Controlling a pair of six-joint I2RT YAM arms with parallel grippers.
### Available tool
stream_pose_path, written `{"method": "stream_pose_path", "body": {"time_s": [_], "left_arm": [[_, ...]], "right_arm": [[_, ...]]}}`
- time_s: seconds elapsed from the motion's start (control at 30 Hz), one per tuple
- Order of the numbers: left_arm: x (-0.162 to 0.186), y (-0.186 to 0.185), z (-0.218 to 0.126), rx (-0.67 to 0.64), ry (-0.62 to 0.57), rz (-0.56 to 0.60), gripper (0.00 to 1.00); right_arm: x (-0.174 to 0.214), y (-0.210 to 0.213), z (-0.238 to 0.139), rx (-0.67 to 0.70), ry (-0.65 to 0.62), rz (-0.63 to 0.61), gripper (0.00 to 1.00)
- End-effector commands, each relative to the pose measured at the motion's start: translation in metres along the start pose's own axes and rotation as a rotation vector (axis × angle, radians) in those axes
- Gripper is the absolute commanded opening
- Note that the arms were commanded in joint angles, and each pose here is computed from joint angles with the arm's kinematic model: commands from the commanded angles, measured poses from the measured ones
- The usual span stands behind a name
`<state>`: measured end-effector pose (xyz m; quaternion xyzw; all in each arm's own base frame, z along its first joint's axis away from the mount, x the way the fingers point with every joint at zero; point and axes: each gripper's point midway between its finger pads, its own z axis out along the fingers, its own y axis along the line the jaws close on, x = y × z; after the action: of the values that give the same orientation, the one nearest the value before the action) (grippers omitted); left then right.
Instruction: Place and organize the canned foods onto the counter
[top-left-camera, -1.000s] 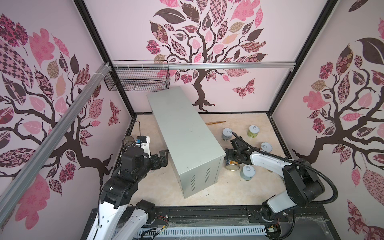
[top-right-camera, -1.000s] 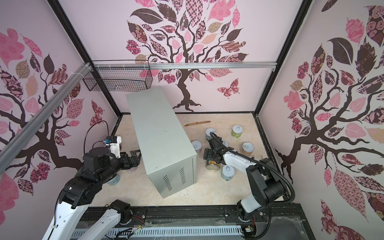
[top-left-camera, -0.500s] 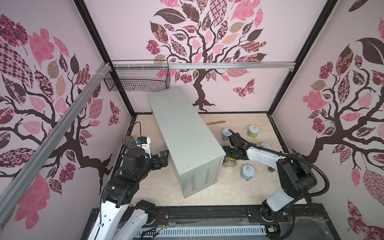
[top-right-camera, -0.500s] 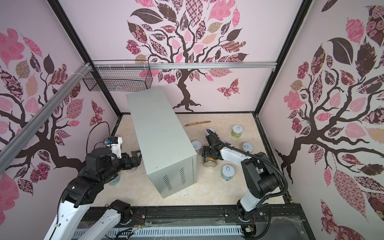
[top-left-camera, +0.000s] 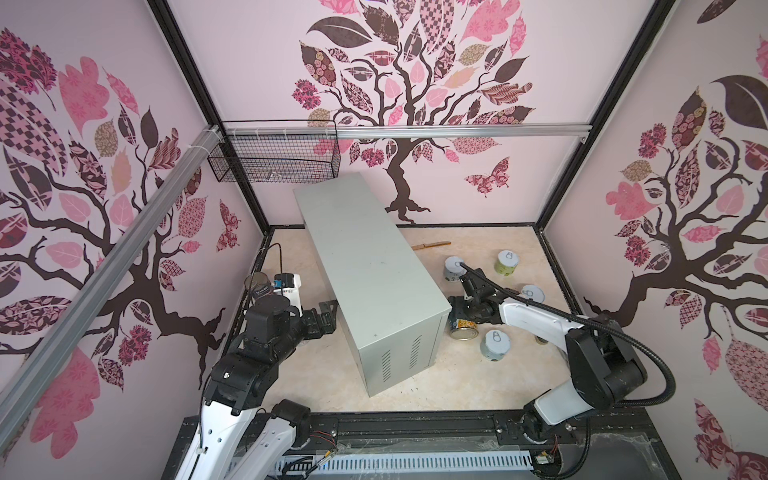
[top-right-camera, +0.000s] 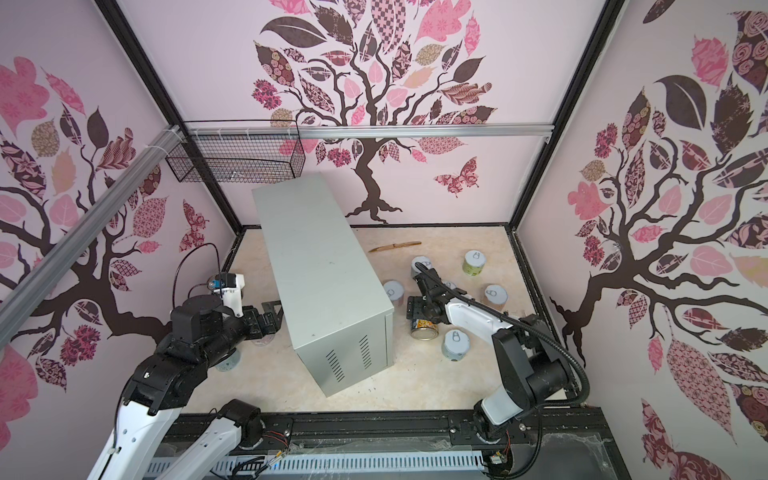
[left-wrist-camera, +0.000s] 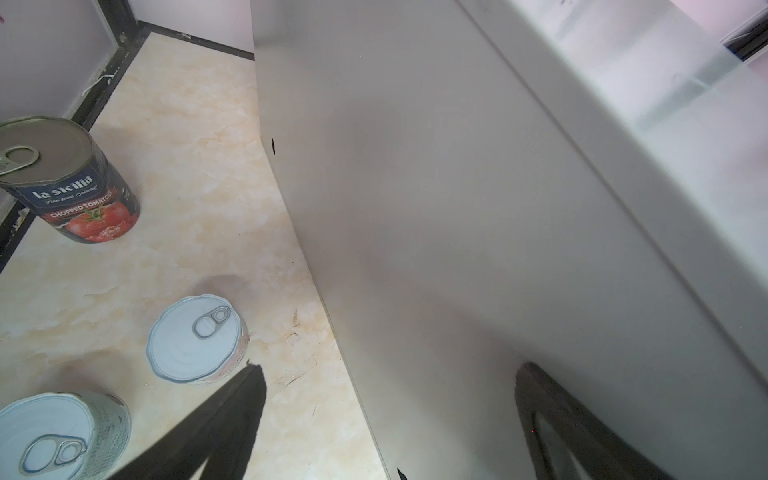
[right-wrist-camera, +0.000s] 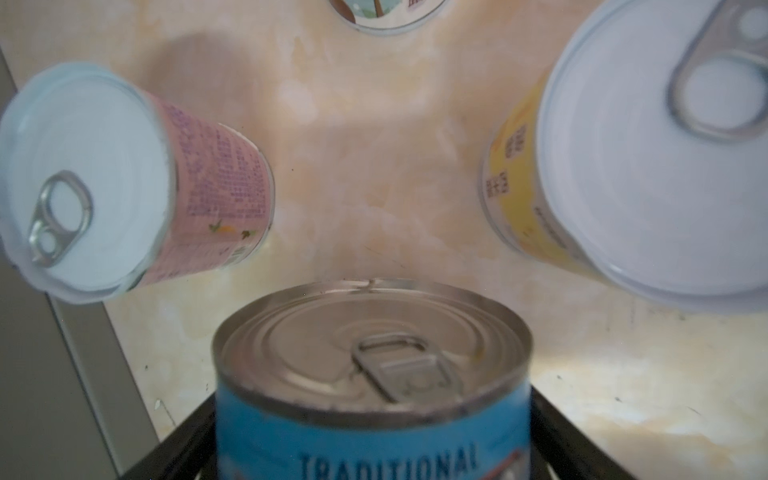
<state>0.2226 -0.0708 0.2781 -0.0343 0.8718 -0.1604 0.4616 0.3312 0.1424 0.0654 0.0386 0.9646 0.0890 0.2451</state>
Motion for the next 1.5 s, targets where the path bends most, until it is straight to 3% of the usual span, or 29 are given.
{"method": "stream_pose_path", "body": {"time_s": [0.0,0.23,0.63,1.03,1.47], "left_arm": [[-0.014,-0.016,-0.005,0.072,-0.030,0.010,0.98],[-0.022,-0.018,-0.008,0.063,-0.042,0.018,0.98],[-0.049,-0.025,-0.024,0.072,-0.101,0.017,0.98],[-0.078,-0.037,-0.059,0.102,-0.172,0.025,0.98],[-0.108,-0.057,-0.072,0.173,-0.221,0.010,0.98]], "right_arm": [[-0.051,0.019,-0.046,-0.080,-0.207,-0.009,0.15],[-0.080,0.030,-0.087,-0.145,-0.366,-0.018,0.09],[-0.156,0.061,-0.189,-0.244,-0.646,-0.068,0.00],[-0.218,0.086,-0.300,-0.315,-0.891,-0.117,0.00],[-0.249,0.146,-0.373,-0.558,-0.954,-0.273,0.00]]}}
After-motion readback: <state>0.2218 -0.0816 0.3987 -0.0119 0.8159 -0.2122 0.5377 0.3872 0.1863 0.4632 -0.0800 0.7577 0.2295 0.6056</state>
